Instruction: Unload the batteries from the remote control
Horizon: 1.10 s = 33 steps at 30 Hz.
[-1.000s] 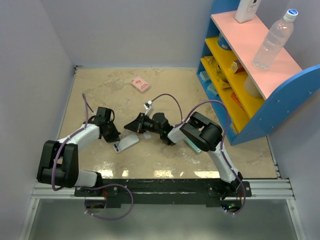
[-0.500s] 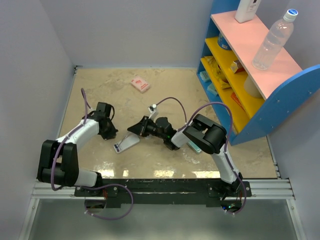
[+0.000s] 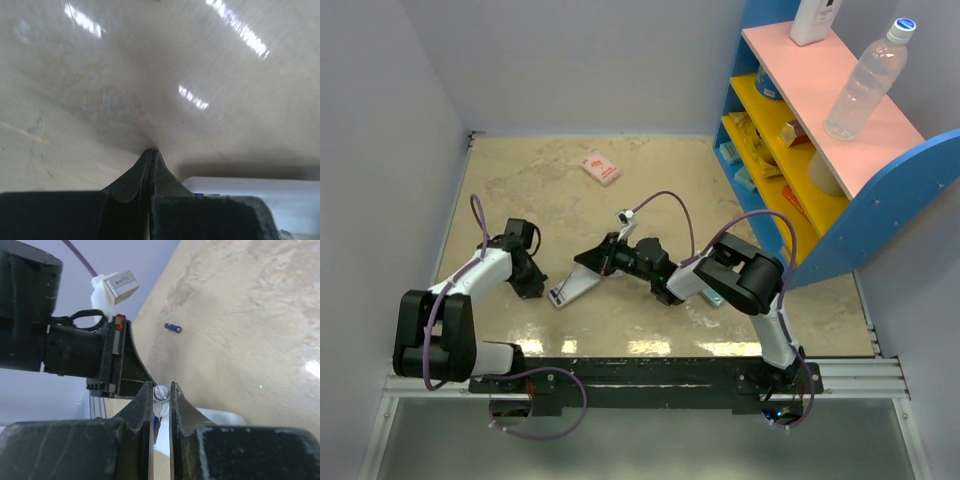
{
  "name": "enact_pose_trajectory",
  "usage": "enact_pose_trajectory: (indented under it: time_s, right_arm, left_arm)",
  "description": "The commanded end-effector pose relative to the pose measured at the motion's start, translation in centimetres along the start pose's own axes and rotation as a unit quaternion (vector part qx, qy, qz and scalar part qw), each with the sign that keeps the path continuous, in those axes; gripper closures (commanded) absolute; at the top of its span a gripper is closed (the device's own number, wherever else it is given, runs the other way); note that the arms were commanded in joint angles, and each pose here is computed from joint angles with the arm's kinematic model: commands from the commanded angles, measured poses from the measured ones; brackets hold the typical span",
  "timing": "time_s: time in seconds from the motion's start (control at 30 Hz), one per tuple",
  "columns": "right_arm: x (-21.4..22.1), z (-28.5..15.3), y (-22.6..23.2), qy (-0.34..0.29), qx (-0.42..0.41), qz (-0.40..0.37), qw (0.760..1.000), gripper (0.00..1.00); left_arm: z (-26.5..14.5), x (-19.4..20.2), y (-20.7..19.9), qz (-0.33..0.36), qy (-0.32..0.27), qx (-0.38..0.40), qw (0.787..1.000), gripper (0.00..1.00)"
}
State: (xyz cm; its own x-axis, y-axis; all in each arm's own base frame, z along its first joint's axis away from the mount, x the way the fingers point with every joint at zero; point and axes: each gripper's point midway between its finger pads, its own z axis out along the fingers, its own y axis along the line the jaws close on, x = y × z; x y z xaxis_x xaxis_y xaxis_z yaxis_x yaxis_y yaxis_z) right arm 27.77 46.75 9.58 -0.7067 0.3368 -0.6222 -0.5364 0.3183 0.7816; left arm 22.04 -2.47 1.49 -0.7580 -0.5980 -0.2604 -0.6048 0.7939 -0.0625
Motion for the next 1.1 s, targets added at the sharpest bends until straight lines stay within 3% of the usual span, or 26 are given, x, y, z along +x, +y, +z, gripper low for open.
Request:
enact_pose_trajectory:
  time_s: [0.0, 0.53, 0.8, 0.93, 1.07]
  right_arm:
    - [-2.6, 0.4, 4.4, -0.046, -0.055, -0.054, 0.996, 1.0]
    - [-2.6, 1.4, 5.5, -0.04, 0.005, -0.101, 0.994, 1.0]
    - [-1.9, 1.5, 5.0, -0.039, 0.012, -0.106, 0.994, 1.0]
    - [-1.6, 1.6, 4.6, -0.038, 0.013, -0.103, 0.994, 1.0]
    - [-0.8, 2.0, 3.8, -0.031, 0.016, -0.094, 0.995, 1.0]
  left_arm:
    - [0.5, 2.4, -0.6, -0.029, 0.044, 0.033, 0.998, 1.0]
    - [0.5, 2.3, -0.1, -0.026, 0.036, 0.023, 0.999, 1.0]
    - [0.0, 1.4, 0.8, -0.07, 0.02, -0.02, 0.997, 1.0]
    - [-1.4, -1.0, 3.4, -0.089, -0.033, -0.108, 0.99, 1.0]
    - [-2.0, -0.5, 3.9, -0.086, -0.023, -0.117, 0.989, 1.0]
